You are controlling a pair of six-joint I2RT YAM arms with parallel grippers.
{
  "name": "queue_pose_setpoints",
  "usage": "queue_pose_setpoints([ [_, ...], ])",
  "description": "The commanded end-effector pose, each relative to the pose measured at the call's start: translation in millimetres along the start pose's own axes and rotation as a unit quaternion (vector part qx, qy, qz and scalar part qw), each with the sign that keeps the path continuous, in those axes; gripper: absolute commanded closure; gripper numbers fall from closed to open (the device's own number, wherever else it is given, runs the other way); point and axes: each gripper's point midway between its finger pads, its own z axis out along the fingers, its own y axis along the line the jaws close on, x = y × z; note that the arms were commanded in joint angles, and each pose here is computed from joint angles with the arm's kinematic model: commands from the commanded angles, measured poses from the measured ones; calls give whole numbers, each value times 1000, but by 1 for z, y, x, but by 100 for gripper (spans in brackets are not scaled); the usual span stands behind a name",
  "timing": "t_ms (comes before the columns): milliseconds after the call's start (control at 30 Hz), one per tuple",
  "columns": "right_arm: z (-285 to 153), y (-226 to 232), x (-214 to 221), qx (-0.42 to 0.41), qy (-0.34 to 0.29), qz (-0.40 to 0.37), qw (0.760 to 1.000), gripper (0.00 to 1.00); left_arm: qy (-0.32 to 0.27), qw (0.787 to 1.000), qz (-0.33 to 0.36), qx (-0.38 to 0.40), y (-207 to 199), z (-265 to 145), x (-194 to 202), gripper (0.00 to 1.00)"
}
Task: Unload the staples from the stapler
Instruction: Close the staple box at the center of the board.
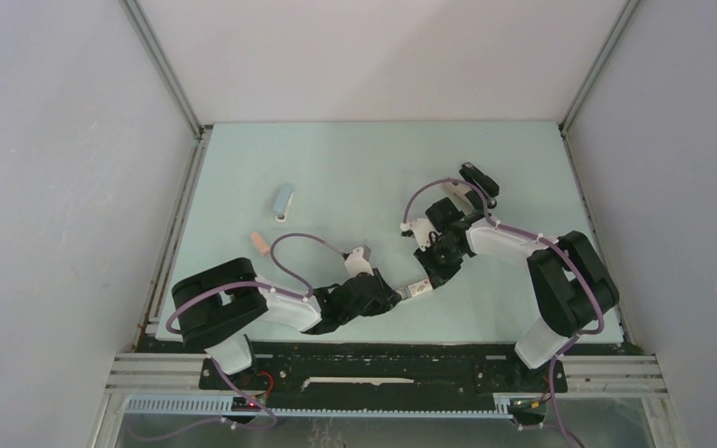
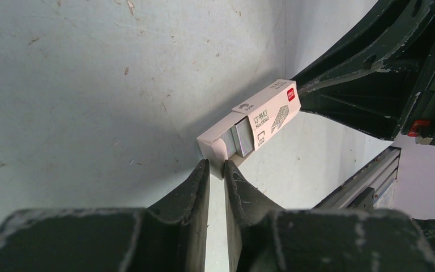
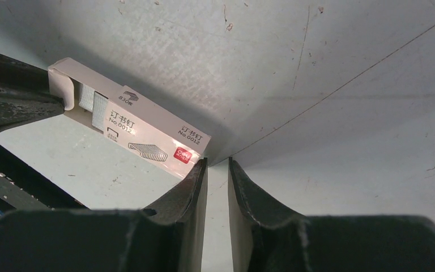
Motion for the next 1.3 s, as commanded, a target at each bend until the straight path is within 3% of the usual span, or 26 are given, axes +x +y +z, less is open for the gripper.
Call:
queue_pose_setpoints([
  [0, -2, 6, -11, -9, -10, -4, 1000, 72, -5, 1000, -4, 13, -14, 4, -5, 80],
  [1267, 4, 22, -12, -24, -1, -27, 999, 72, -3, 1000, -11, 26, -18, 2, -4, 81],
])
